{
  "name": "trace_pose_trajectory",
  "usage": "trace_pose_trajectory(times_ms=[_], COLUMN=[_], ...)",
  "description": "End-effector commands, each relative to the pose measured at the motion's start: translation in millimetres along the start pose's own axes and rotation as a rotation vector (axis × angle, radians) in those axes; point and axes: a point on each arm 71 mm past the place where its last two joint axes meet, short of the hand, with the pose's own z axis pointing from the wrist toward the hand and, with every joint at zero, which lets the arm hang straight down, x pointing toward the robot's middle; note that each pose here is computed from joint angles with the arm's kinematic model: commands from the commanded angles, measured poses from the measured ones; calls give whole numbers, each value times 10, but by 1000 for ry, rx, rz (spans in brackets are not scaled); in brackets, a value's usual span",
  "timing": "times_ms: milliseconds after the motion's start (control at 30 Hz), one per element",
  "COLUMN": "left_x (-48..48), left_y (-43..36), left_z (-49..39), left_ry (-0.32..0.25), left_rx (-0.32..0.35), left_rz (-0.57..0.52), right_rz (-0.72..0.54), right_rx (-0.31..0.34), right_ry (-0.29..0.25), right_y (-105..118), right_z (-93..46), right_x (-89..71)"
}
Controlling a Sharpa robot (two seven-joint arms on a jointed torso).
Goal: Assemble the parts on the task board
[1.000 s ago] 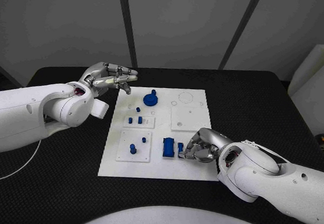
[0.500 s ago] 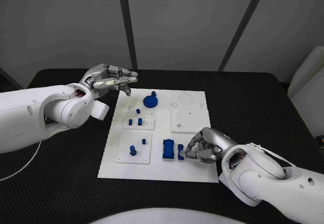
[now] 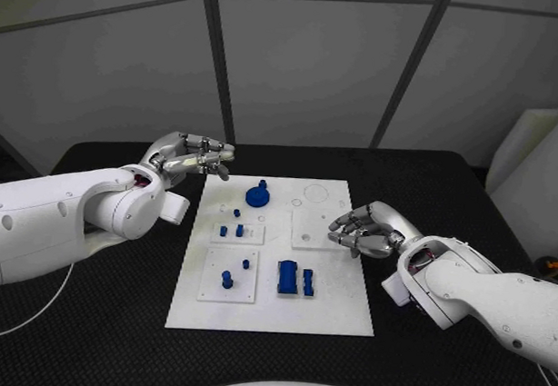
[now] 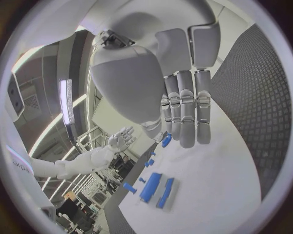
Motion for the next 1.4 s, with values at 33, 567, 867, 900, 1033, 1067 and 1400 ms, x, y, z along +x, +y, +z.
trace_pose_trajectory(times_ms=[33,567,867,900,1033,1067,1400], left_x=[-71,-49,141,180,375,435,857], left_y=[8,218,253,251,234,227,142], left_z=[35,363,329,313,224,194,-66], left_ry=[-99,-281,-218,-219,-223,-224,-233], left_rx=[27,74,32,34,44,47,79], left_rz=[-49,-102,-88,-85,-70,-65,-34], right_rz=[290,507,470,486,538,554,683], right_rx=[-84,-95,-64,-70,-85,-88,-80], right_ry=[-53,-198,-232,-243,-280,-291,-387], right_y=[-19,-234,-212,-187,-100,-75,145], right_z=[145,847,800,772,669,636,279], right_x=[-144,-449,-423,-416,-389,-380,-281])
